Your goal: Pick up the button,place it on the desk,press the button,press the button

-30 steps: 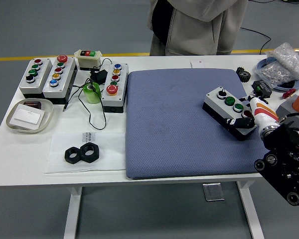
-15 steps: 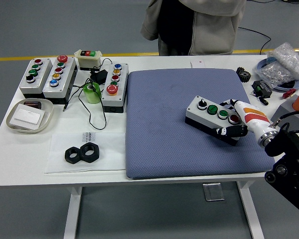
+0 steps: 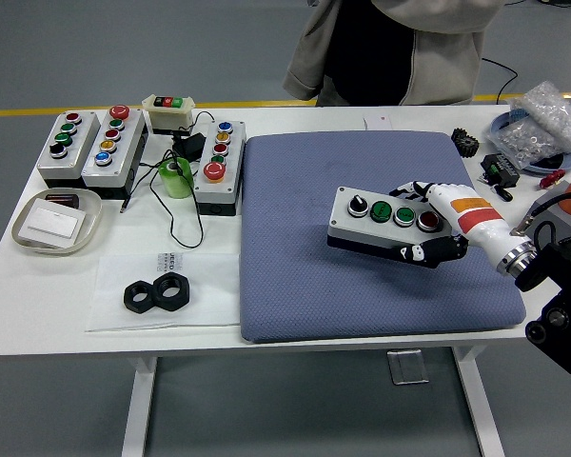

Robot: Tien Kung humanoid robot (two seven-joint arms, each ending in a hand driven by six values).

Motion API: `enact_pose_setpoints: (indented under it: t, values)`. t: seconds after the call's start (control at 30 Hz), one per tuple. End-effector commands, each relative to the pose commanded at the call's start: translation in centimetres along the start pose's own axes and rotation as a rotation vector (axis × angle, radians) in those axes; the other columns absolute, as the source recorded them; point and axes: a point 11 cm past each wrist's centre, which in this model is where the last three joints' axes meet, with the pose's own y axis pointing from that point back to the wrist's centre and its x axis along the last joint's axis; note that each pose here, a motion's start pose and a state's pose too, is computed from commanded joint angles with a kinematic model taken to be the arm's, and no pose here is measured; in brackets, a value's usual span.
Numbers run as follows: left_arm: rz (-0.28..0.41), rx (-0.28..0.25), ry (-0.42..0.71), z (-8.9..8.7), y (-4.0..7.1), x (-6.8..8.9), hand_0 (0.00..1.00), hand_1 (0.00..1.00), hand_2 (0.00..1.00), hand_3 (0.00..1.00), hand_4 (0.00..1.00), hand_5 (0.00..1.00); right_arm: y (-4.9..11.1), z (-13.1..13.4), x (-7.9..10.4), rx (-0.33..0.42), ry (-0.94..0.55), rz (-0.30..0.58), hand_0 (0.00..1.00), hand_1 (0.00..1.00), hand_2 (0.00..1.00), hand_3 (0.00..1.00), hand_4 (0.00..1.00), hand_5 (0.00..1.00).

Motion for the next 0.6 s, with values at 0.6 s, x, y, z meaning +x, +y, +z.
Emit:
enact_pose_setpoints:
  t: [0.6]
  values:
    - [-0.002, -0.001, 0.006, 0.1, 0.0, -0.1, 0.73, 0.827, 0.849, 0.821, 0.622, 0.998, -0.4, -2.1, -1.9, 0.15, 0.051, -0.198, 0.489, 0.437, 0.504, 0.73, 0.852, 0.161]
